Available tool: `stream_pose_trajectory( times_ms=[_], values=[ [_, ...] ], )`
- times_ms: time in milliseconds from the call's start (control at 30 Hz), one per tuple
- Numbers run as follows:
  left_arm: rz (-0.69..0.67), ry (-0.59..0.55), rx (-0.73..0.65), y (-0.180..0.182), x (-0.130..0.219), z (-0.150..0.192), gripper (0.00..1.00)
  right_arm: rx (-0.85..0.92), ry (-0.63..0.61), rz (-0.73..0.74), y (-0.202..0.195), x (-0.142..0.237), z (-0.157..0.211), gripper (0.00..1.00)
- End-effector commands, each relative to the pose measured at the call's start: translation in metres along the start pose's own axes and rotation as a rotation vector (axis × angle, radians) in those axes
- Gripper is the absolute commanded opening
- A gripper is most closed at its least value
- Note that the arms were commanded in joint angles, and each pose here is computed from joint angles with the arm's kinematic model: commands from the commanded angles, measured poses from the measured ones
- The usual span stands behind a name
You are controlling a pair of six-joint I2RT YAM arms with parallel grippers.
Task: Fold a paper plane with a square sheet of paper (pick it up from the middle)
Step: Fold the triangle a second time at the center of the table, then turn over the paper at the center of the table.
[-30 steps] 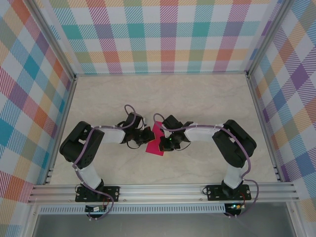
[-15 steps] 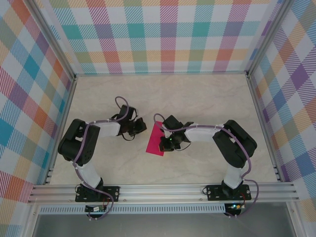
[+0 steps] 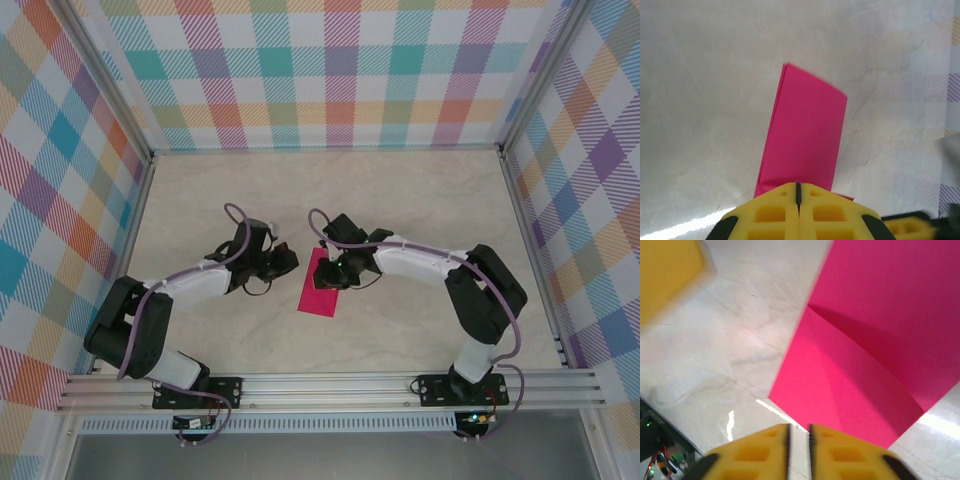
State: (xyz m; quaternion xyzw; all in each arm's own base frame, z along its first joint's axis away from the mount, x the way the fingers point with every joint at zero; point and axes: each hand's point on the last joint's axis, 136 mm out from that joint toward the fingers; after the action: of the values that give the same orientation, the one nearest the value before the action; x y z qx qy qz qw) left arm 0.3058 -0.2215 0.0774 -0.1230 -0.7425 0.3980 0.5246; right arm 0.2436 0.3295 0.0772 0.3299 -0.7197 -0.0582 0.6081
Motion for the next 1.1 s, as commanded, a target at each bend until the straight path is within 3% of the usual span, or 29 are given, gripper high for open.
stream_pose_trajectory(
  times_ms=[0,167,300,567,700,1067],
  values=[
    [-0.069,0.000,0.066,0.017,0.005,0.014,0.12,-0.060,-0.042,0.057,-0.019,0.016,-0.009,0.35],
    [-0.081,0.018,0.105,0.019,0.004,0.031,0.26,-0.068,-0.057,0.074,-0.042,0.018,-0.016,0.57],
    [-0.096,0.031,0.129,0.023,-0.001,0.040,0.34,-0.067,0.009,0.062,-0.051,0.003,-0.012,0.58],
    [-0.058,0.076,0.170,0.018,-0.011,0.048,0.44,0.029,0.083,0.005,-0.048,-0.005,0.007,0.46],
    [-0.042,0.098,0.180,0.015,-0.017,0.050,0.45,0.024,0.096,-0.062,-0.039,-0.013,0.007,0.32],
    [0.011,0.155,0.169,0.005,-0.026,0.058,0.46,-0.027,0.082,-0.059,-0.050,-0.013,0.008,0.03]
  ],
)
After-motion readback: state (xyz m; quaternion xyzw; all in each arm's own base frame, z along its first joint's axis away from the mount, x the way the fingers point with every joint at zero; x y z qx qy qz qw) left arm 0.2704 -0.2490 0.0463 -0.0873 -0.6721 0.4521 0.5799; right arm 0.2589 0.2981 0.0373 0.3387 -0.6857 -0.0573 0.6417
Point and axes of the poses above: each hand's point on the last joint's axis, 136 mm out from that joint toward the fingers, its own x axis back along the fingers, its own y axis along the line the jaws close on, z = x × y, and after that the axes turned 12 degrees about x, right-handed
